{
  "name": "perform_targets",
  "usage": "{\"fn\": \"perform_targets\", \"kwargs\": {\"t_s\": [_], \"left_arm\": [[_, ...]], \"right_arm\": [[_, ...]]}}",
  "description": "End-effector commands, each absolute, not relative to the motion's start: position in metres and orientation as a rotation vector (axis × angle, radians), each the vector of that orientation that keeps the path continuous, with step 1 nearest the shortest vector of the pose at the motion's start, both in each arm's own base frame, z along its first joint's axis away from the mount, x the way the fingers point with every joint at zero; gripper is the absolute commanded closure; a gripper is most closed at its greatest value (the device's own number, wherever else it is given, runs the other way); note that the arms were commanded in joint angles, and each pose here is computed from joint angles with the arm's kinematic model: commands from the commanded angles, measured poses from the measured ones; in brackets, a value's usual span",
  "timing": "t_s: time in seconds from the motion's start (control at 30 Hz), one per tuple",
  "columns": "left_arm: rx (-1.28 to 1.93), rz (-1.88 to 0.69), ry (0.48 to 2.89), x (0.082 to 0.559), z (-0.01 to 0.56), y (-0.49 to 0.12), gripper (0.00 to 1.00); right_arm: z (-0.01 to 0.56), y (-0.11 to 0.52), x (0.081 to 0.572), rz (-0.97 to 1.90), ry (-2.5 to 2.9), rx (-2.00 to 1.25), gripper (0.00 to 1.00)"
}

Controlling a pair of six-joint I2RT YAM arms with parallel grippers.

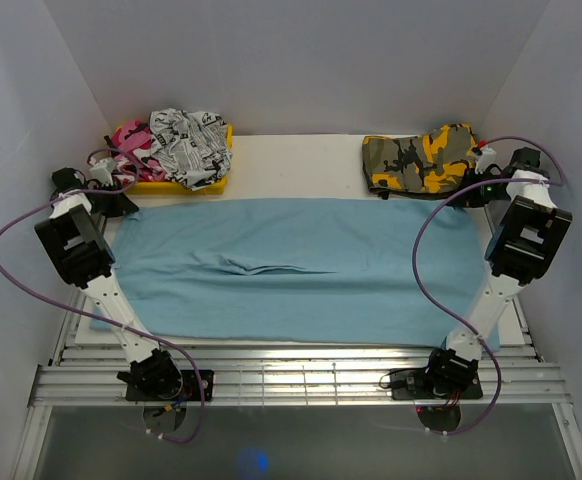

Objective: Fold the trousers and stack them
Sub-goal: Fold the trousers

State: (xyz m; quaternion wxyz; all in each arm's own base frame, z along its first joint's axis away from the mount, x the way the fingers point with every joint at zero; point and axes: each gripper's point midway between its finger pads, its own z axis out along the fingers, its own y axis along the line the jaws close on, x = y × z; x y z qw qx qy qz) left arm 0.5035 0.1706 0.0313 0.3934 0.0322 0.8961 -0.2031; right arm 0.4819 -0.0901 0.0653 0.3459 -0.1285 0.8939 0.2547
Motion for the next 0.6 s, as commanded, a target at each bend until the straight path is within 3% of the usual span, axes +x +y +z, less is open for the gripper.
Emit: {"fn": "perform_targets", "kwargs": {"t_s": [0.0,0.33,0.57], "left_arm": [[0.086,-0.520,2.231,0.495,0.070,0.170,1.00],[0.267,-0.548,2.008,0.450,0.162,0.168,1.00],[0.323,-0.583,1.839,0.446,0.205,0.161,1.00]], "right_arm": [[0.126,-0.098,0.477,0.620,2.210,-0.390,0.92],[0.179,-0.113,0.443,0.562,2.142,-0.467,0.92],[0.206,-0.122,0.461,0.532,2.066,-0.463,0.92]]}}
